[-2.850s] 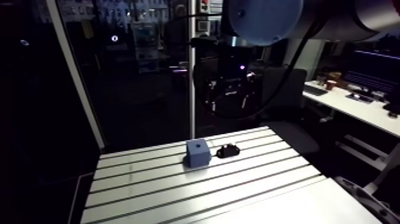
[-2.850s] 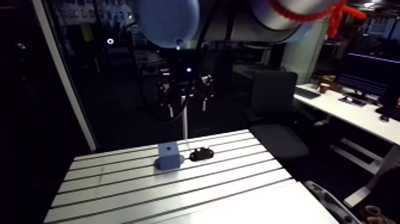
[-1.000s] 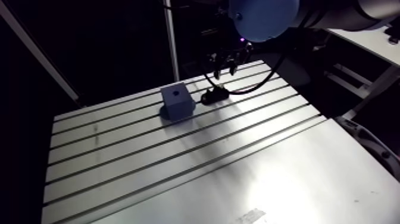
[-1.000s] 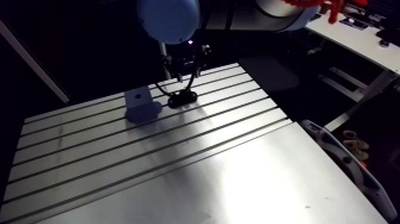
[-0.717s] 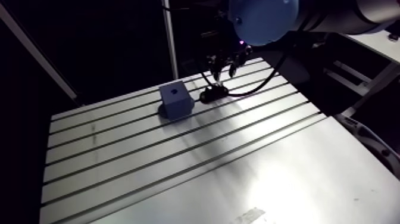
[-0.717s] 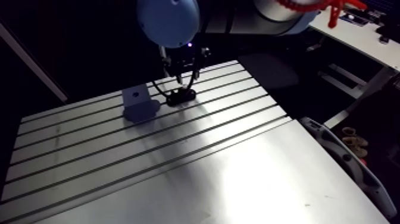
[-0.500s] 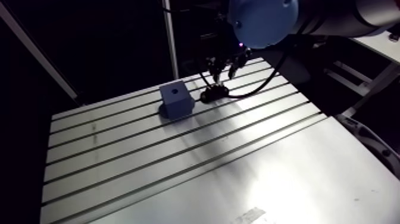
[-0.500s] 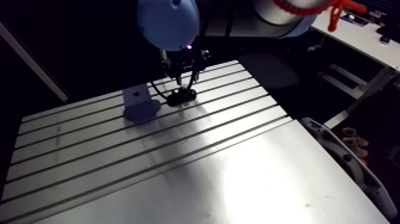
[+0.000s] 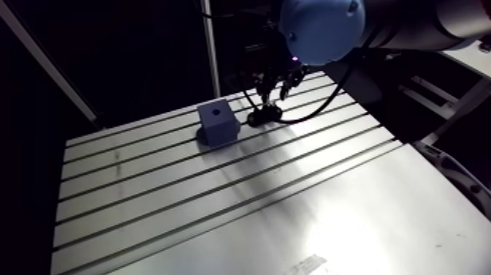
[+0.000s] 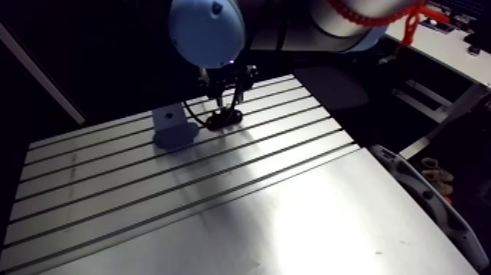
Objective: Pick up the M10 bolt and insert it into the hex recess until seated.
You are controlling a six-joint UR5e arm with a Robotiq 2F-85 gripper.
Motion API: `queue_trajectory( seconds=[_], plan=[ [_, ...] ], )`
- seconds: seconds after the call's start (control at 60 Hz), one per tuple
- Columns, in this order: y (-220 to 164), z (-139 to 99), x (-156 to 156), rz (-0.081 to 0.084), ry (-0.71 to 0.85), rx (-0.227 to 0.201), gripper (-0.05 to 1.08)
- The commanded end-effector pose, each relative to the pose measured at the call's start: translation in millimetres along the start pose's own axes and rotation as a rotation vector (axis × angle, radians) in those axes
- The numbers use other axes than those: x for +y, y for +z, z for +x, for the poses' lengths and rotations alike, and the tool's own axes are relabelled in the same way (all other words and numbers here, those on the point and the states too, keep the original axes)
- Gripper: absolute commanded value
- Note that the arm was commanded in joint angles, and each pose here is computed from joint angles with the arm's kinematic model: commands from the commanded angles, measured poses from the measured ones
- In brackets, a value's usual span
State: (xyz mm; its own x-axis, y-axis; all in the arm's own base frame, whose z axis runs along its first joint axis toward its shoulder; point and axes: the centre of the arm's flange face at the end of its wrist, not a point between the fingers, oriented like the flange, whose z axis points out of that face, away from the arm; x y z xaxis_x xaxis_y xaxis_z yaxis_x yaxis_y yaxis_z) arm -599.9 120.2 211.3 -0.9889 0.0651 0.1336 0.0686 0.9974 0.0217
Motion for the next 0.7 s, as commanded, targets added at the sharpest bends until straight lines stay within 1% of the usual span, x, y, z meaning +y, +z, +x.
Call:
queue_trajectory(
  seconds=[0.017,0.15,0.35,0.4,0.617,0.7],
  plan=[
    [1.3,-1.2,-2.1,-0.002,0.012,0.003,0.49],
    [0.8,-0.7,-2.1,-0.002,0.013,0.008,0.49],
    [3.7,-3.7,-3.7,-0.002,0.033,0.002,0.51],
    [3.8,-3.8,-3.8,-0.005,0.037,0.008,0.51],
    [6.4,-4.7,-5.7,-0.007,0.035,0.006,0.53],
    [6.3,-4.8,-5.2,-0.011,0.034,0.005,0.53]
  ],
)
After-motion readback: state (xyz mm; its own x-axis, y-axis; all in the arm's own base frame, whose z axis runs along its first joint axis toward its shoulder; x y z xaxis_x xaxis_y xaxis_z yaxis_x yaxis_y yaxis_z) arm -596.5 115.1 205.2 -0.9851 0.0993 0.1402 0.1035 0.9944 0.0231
